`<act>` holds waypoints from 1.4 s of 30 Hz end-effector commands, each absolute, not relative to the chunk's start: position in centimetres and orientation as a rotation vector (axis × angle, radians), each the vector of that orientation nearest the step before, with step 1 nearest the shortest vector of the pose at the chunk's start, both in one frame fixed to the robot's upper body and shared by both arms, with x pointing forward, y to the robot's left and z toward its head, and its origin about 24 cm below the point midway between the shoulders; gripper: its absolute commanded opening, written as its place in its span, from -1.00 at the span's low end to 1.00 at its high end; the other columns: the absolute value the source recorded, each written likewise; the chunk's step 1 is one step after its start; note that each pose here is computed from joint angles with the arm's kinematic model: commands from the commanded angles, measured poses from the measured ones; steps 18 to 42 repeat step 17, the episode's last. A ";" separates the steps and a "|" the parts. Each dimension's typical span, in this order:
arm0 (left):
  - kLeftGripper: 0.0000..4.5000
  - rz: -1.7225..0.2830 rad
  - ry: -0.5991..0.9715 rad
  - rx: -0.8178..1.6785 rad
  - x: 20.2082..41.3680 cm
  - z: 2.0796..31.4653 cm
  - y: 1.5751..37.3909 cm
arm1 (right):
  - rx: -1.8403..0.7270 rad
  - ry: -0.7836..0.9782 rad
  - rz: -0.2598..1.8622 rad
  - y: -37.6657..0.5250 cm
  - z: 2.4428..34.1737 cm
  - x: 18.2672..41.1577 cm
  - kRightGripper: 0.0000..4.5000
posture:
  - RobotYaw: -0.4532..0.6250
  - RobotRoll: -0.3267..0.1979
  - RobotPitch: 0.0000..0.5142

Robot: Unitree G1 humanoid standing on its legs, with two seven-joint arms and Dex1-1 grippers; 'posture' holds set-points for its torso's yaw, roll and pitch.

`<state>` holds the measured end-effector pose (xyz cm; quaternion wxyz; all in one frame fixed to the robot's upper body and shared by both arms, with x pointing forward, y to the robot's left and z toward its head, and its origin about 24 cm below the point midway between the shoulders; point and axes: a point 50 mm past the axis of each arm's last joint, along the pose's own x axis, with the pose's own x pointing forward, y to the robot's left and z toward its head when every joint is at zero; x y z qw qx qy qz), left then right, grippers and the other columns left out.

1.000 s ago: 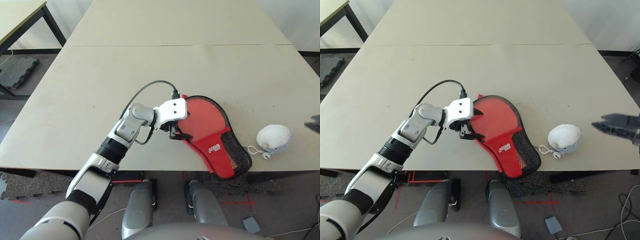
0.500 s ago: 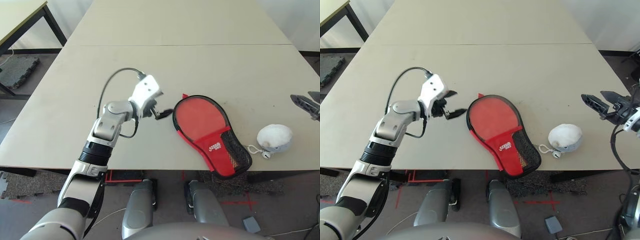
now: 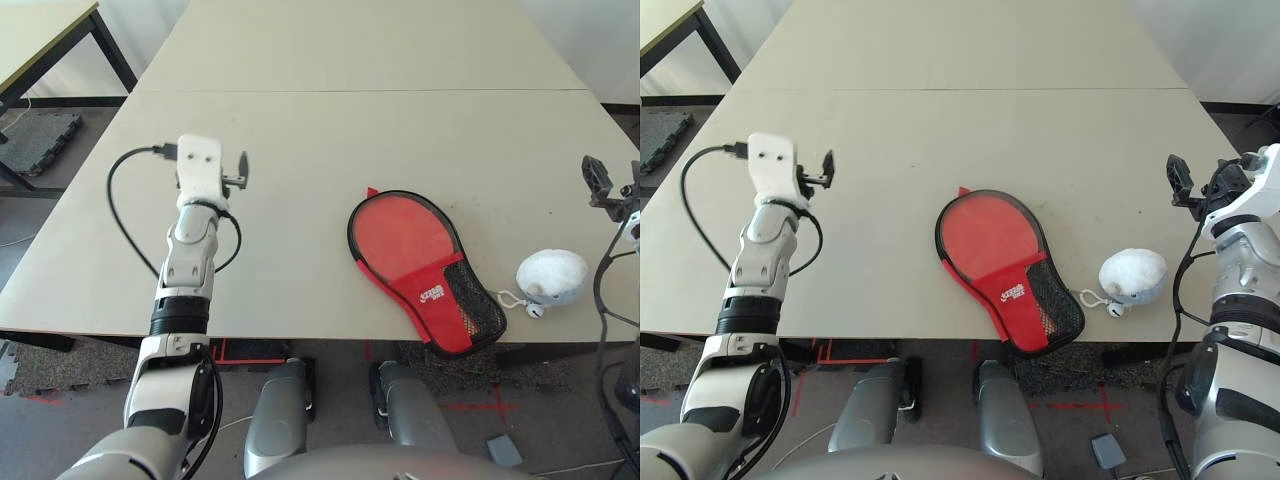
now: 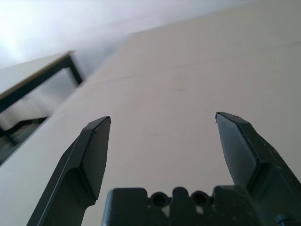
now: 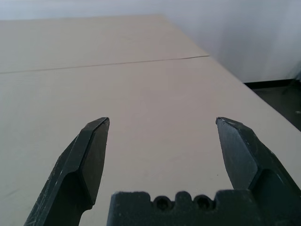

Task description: Store the ping-pong paddle in its case and zip it.

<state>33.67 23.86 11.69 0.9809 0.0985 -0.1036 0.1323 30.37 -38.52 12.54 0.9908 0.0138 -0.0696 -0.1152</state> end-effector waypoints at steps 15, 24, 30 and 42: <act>1.00 0.168 -0.129 0.102 34.8 10.0 20.6 | -0.043 -0.128 -0.361 -39.2 13.0 30.9 0.99 | -0.02 0.25 -0.47; 1.00 0.146 -0.119 0.095 34.8 9.9 20.2 | -0.050 -0.117 -0.389 -39.4 12.5 30.5 0.99 | -0.04 0.25 -0.46; 1.00 0.146 -0.119 0.095 34.8 9.9 20.2 | -0.050 -0.117 -0.389 -39.4 12.5 30.5 0.99 | -0.04 0.25 -0.46; 1.00 0.146 -0.119 0.095 34.8 9.9 20.2 | -0.050 -0.117 -0.389 -39.4 12.5 30.5 0.99 | -0.04 0.25 -0.46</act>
